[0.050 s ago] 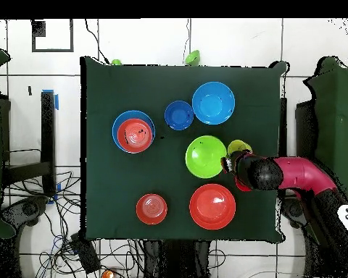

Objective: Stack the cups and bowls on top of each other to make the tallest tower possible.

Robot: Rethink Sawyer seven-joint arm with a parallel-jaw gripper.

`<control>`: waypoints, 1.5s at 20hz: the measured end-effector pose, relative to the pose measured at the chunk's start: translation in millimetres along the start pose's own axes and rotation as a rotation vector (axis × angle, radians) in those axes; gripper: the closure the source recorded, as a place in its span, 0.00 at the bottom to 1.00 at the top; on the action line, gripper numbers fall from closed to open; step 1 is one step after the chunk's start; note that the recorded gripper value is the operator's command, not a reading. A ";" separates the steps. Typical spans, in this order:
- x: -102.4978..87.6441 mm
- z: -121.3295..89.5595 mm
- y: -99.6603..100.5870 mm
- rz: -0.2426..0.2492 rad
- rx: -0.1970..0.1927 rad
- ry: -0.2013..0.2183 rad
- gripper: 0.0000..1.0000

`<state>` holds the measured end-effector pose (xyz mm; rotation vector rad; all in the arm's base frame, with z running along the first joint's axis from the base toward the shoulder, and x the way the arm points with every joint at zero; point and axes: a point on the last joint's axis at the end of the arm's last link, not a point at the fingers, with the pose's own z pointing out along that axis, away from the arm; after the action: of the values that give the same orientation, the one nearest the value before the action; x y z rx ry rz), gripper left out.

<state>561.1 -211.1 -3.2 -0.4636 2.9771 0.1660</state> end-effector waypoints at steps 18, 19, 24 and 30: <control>-3.5 -18.4 -5.6 -0.059 0.069 0.005 1.00; -6.1 -24.8 -5.3 -0.071 0.084 0.007 1.00; -39.4 -76.5 18.9 -0.199 0.207 0.021 1.00; -84.5 -127.6 77.8 -0.350 0.319 0.042 1.00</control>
<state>603.6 -128.7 141.3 -0.9343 2.8234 -0.3491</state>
